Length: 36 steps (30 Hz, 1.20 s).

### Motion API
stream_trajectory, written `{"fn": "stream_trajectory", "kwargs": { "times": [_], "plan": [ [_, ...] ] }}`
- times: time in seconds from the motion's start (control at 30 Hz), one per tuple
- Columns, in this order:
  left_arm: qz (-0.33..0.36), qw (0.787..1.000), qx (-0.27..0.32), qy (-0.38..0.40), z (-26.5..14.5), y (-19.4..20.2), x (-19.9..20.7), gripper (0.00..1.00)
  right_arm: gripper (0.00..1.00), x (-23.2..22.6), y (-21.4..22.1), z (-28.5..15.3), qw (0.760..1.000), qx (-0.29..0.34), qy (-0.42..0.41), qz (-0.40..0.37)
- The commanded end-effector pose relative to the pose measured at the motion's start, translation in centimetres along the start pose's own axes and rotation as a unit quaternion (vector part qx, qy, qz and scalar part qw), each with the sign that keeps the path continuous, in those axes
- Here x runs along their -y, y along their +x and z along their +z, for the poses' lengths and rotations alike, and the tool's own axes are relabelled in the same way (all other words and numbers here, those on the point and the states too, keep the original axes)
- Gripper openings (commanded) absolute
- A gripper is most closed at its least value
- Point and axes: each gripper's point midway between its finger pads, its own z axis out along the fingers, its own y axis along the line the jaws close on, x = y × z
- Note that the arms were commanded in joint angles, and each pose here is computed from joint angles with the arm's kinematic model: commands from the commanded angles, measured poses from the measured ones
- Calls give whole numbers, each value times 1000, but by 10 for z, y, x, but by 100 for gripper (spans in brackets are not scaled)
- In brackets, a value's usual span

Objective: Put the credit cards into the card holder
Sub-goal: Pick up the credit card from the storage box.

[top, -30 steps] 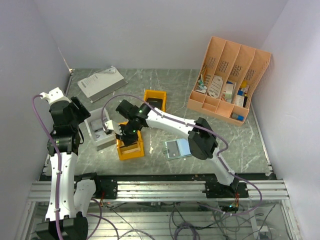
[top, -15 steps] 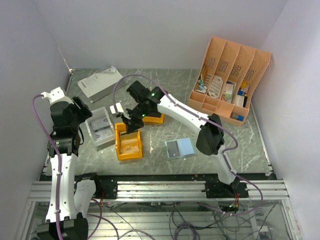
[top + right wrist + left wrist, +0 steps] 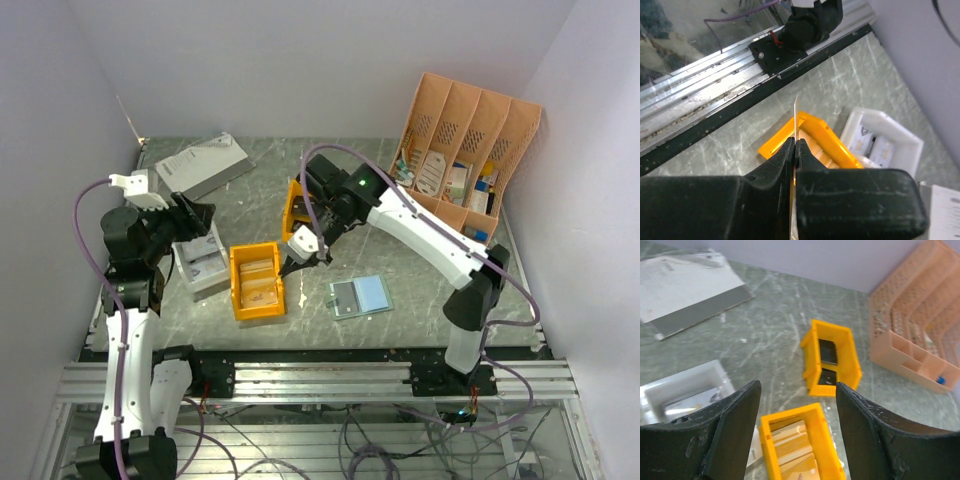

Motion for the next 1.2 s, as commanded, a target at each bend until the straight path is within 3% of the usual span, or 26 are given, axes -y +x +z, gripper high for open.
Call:
{"fn": "stream_trajectory", "kwargs": {
  "times": [0.0, 0.17, 0.4, 0.53, 0.63, 0.7, 0.83, 0.9, 1.03, 1.17],
  "plan": [
    [8, 989, 16, 146, -3, -8, 49, 73, 0, -7, -16, -5, 997, 14, -2, -76],
    [7, 971, 15, 239, -7, -1, 80, 73, 0, -20, -25, -11, 996, 6, -1, -92],
    [2, 959, 37, 279, -17, 1, 105, 74, 0, -28, -31, -39, 997, 8, 36, -68],
    [-27, 953, 44, 298, -24, 3, 120, 75, 0, -22, -25, -88, 990, 50, 130, 29],
    [-58, 944, 46, 323, -28, 10, 138, 76, 0, -13, -8, -127, 957, 69, 222, 173],
    [-88, 935, 43, 340, -28, 18, 148, 77, 0, -5, 11, -160, 917, 88, 291, 259],
    [-183, 914, 25, 362, -22, 29, 163, 78, 0, -11, 48, -232, 802, 179, 405, 401],
    [-245, 899, 6, 362, -14, 32, 166, 77, 0, -21, 57, -242, 734, 239, 400, 494],
    [-335, 870, -66, 356, 6, 53, 182, 71, 0, -20, 84, -246, 612, 284, 394, 624],
    [-372, 861, -111, 329, 21, 66, 206, 71, 0, -20, 108, -243, 446, 334, 365, 746]
  ]
}}
